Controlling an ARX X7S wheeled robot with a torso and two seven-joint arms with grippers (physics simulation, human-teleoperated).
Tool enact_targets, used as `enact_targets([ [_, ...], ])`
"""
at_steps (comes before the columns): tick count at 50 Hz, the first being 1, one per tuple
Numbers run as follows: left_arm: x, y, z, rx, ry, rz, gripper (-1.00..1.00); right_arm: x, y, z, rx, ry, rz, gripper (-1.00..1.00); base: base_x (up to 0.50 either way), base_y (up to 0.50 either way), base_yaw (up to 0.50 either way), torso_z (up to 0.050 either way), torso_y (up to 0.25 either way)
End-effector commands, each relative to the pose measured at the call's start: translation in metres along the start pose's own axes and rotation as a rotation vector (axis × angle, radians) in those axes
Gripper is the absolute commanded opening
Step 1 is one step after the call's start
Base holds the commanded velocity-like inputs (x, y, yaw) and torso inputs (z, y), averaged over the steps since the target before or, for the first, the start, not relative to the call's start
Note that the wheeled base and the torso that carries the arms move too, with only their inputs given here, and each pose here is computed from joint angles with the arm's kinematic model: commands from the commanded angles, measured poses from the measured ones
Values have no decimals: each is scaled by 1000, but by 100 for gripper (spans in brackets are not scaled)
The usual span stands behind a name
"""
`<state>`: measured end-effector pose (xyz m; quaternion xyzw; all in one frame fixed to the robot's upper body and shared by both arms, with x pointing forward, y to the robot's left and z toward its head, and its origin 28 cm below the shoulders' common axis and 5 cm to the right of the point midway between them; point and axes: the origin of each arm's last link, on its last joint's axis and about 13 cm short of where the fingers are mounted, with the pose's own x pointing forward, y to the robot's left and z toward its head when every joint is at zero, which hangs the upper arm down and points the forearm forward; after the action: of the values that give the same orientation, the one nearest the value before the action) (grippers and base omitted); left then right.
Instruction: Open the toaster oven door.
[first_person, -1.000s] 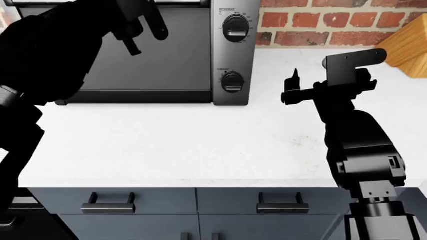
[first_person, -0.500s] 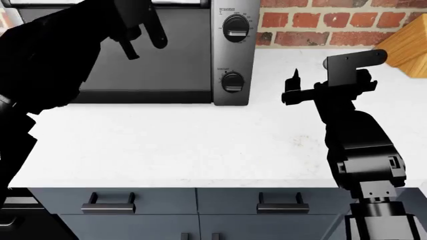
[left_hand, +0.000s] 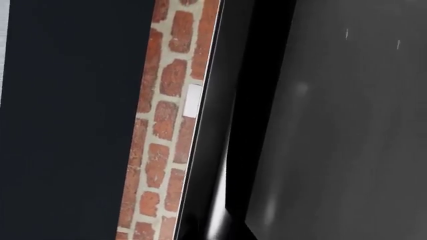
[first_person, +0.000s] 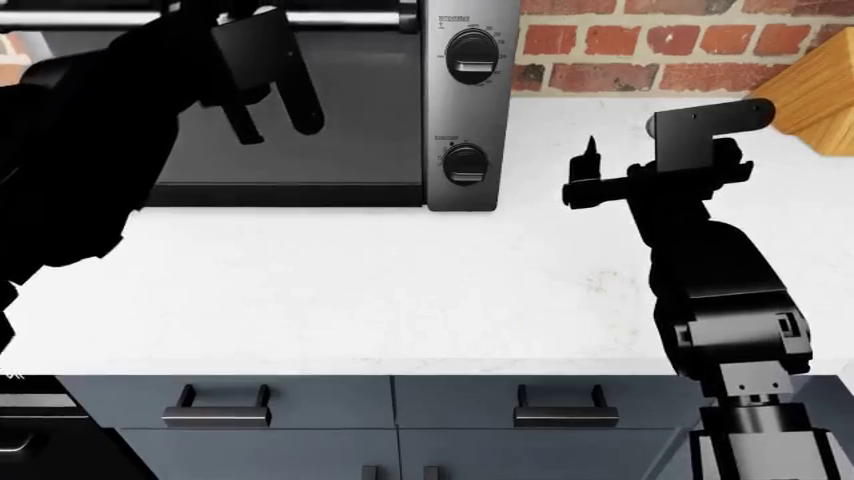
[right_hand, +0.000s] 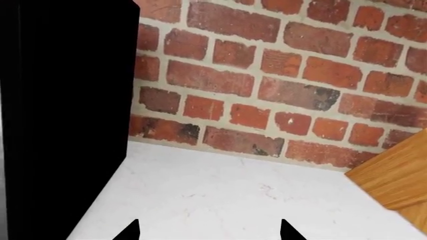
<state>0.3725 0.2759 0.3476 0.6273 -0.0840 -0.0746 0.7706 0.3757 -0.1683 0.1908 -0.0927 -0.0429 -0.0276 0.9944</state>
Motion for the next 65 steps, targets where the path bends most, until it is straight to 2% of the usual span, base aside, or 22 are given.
enact_targets([
  [1,-13,-5,21,-15,-97,-38,-100,1,1,-1,3,-2,4,100,0,0,0,0,0],
  [26,-64,-16,33,34,-130,-92,-100,0,-1,4,14,-15,8,100,0,0,-1,0,1],
  [35,-86,-23,39,34,-145,-101,-100,0,0,5,20,-21,13,100,0,0,0,0,1],
  [65,-131,-48,40,26,-133,-140,-100,0,1,6,24,-25,22,100,0,0,0,0,2],
])
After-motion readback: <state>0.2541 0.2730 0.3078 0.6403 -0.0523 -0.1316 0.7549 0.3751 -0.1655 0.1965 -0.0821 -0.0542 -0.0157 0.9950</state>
